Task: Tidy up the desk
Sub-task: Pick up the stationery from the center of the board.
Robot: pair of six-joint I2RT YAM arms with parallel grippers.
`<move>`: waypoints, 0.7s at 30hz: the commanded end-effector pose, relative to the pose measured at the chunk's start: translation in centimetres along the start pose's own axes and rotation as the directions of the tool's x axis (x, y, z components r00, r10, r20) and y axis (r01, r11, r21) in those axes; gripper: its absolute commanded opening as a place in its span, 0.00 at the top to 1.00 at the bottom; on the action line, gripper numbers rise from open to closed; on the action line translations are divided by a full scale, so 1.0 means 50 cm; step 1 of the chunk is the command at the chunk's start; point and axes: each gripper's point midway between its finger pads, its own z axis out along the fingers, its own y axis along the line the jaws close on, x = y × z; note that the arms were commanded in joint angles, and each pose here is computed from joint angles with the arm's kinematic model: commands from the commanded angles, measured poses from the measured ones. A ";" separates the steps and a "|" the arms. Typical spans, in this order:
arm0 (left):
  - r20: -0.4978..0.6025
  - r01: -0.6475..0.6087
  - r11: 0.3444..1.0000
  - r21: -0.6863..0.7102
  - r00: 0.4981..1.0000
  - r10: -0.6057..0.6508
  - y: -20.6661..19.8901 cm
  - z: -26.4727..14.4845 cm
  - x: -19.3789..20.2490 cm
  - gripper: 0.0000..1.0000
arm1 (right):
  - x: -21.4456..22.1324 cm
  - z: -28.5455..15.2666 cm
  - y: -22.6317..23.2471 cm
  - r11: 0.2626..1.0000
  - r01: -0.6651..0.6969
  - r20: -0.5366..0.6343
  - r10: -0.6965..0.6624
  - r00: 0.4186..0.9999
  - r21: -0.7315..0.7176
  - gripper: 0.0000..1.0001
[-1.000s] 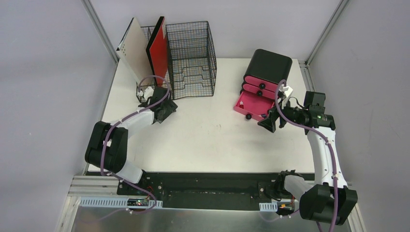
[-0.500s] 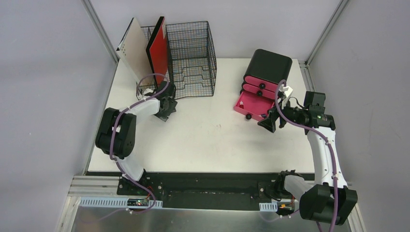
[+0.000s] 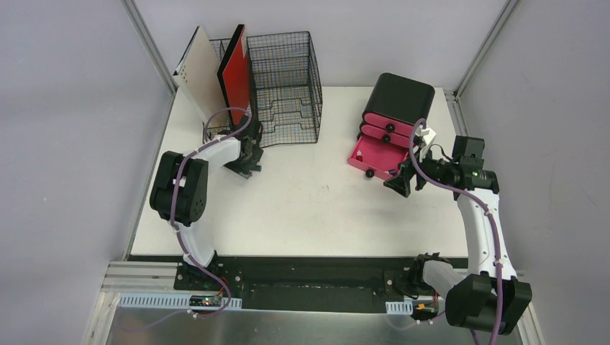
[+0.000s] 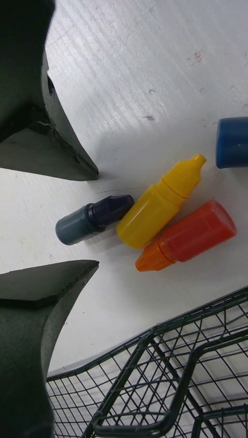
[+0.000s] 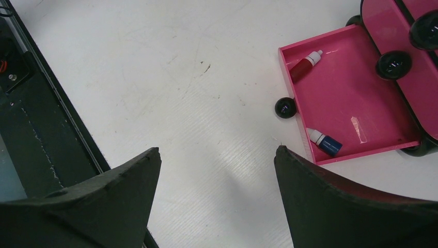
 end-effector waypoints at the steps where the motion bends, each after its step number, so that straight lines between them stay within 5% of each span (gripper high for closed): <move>1: -0.023 0.024 0.999 -0.033 0.999 -0.024 0.000 0.005 -0.004 0.42 | -0.017 -0.005 0.005 0.999 0.048 0.041 -0.048 0.998 -0.009 0.16; 16: -0.062 -0.044 0.992 -0.122 0.997 0.036 0.042 0.018 0.011 0.58 | -0.022 -0.009 0.007 0.998 0.058 0.051 -0.057 0.997 -0.004 0.16; 21: -0.060 -0.069 0.987 -0.145 0.996 0.061 0.059 0.019 0.011 0.77 | -0.025 -0.011 0.007 0.998 0.059 0.055 -0.059 0.997 -0.004 0.16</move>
